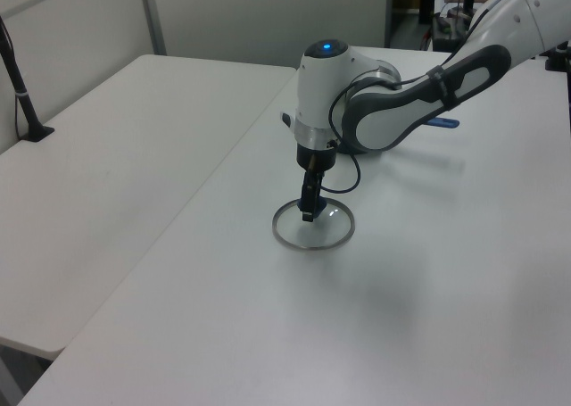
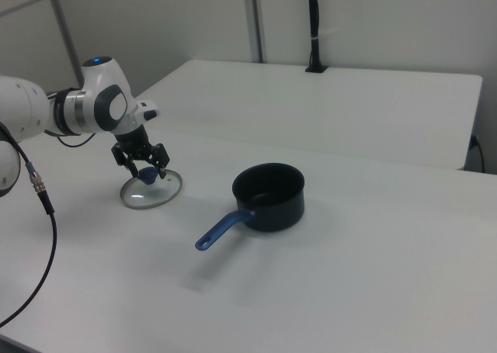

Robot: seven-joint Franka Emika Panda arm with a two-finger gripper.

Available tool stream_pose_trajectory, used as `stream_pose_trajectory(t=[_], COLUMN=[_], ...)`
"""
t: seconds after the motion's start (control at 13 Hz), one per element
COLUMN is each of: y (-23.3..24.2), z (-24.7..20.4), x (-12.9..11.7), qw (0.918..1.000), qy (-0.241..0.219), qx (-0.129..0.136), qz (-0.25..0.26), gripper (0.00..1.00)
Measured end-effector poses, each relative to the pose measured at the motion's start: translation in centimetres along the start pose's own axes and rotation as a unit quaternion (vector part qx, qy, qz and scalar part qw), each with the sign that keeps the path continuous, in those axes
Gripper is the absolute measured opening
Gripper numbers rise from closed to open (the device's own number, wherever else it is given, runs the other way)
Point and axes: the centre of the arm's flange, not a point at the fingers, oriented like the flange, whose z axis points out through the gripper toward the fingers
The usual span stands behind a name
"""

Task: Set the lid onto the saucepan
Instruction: 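Close the gripper on the blue knob of the glass lid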

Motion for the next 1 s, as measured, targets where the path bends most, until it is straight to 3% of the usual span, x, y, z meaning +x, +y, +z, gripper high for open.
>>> stream_pose_trajectory(t=[0.08, 0.15, 0.46, 1.0], y=[0.0, 0.0, -1.2, -1.6], z=[0.0, 0.0, -0.1, -0.7], x=[0.0, 0.0, -0.1, 0.2], qw=[1.0000, 1.0000, 0.9999, 0.9998], qy=[0.000, 0.000, 0.002, 0.008], qx=[0.000, 0.000, -0.005, -0.005], qz=[0.000, 0.000, -0.012, -0.015], gripper=[0.91, 0.82, 0.64, 0.61])
